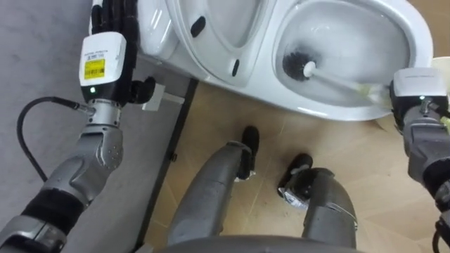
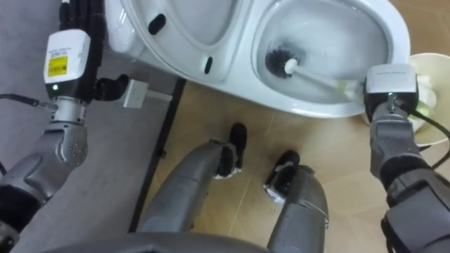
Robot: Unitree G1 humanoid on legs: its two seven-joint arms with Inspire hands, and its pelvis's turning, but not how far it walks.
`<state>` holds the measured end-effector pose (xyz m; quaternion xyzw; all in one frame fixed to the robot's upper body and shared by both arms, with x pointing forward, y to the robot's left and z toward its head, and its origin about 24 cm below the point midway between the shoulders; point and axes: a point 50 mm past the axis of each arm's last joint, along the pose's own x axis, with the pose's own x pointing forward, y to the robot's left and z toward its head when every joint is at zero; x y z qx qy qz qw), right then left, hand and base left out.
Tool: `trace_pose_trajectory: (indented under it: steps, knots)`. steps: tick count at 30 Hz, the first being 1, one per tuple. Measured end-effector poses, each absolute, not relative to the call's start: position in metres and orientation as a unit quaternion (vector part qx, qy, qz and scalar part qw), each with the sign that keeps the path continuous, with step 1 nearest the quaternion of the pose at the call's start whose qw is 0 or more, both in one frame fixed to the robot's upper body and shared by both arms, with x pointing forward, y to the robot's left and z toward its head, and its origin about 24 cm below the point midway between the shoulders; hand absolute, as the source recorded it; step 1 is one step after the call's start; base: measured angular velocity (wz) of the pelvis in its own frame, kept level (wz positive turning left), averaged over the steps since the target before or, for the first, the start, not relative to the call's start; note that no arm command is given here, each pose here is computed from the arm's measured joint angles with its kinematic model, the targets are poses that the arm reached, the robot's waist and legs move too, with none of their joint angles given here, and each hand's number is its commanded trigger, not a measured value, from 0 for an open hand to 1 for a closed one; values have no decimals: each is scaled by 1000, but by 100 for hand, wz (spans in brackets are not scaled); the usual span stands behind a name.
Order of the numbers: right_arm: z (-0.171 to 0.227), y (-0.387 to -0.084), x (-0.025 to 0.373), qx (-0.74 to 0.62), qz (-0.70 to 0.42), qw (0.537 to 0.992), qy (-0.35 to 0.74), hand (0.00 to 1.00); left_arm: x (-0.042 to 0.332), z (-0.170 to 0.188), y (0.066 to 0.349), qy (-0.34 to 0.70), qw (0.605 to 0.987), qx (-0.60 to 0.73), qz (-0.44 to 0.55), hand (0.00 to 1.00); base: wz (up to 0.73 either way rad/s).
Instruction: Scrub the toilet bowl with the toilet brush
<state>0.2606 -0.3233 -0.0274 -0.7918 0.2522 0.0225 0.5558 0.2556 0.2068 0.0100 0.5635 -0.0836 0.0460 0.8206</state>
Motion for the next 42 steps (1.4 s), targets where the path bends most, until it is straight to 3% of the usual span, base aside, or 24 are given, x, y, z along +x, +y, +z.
trace_pose_trajectory:
  steps: [8,11,21,27,32,42]
  knots:
    - [-5,-332,283,-581,-124,750,292,100,259,28,214,-125,807,572,75,0,-5]
    - [10,-330,298,-525,-166,787,279,100,260,35,215,-137,799,579,84,0,-1]
    - [3,-325,296,-518,-159,791,284,100,259,33,217,-128,779,607,86,0,-5]
    - [4,-322,298,-596,-125,748,264,100,254,22,215,-102,776,619,68,0,1]
    - [1,-314,298,-697,-69,669,248,100,251,14,214,-77,776,624,48,0,-12]
    - [-31,-294,272,-701,11,661,266,100,247,8,222,-43,792,606,53,0,-2]
